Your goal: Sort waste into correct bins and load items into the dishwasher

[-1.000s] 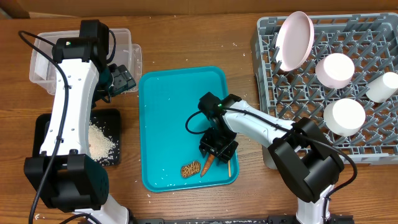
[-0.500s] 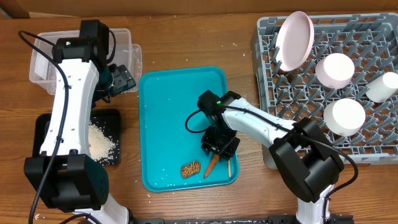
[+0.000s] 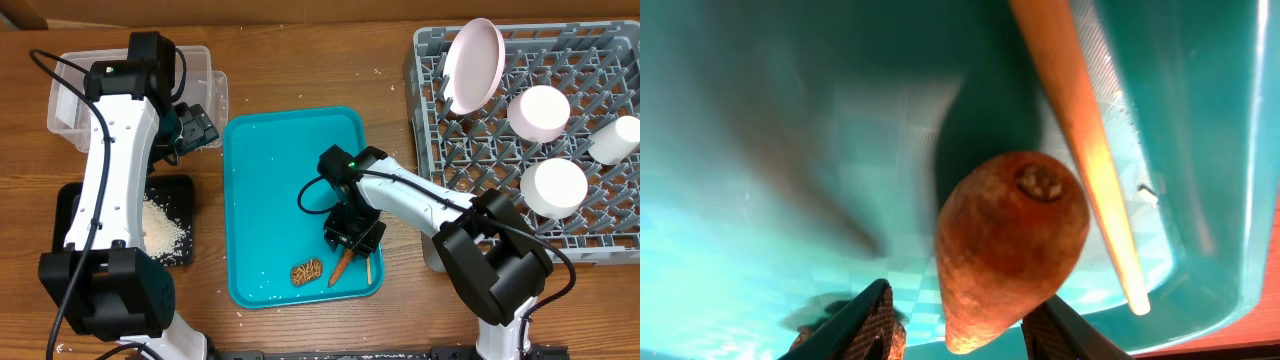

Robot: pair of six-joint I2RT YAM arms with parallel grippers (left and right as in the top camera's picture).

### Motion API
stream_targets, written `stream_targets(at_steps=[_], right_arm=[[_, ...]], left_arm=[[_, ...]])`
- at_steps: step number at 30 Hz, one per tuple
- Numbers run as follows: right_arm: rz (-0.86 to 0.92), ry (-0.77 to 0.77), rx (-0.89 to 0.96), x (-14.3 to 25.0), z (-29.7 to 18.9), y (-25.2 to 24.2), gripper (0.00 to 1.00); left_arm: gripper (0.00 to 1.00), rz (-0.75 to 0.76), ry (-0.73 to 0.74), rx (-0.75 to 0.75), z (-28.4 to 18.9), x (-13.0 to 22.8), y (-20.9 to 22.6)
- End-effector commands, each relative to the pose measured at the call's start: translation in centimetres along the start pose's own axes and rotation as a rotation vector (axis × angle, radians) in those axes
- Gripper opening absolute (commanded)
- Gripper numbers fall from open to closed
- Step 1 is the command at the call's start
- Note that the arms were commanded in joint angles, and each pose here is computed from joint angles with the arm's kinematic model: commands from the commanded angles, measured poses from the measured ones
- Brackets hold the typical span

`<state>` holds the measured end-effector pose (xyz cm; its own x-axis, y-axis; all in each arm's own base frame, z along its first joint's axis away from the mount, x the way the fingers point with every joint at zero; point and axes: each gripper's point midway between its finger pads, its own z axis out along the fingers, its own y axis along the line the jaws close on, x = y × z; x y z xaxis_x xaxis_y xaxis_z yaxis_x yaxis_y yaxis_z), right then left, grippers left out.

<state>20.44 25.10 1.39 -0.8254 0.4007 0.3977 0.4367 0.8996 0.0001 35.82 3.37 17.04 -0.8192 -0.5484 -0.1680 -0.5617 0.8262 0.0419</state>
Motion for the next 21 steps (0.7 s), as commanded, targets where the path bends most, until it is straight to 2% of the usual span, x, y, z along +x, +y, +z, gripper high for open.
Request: stream_targets(at_steps=[1,21], right_arm=[[-0.013,0.013,-0.008,0.39,0.10,0.48,0.44],[-0.018,0.069,-0.038,1.27,0.89,0.71,0.45]], left_arm=[[1.00,-0.011,-0.007,-0.010,-0.04,0.11,0.06],[1.00,-0.011,-0.007,-0.010,-0.04,0.11,0.06]])
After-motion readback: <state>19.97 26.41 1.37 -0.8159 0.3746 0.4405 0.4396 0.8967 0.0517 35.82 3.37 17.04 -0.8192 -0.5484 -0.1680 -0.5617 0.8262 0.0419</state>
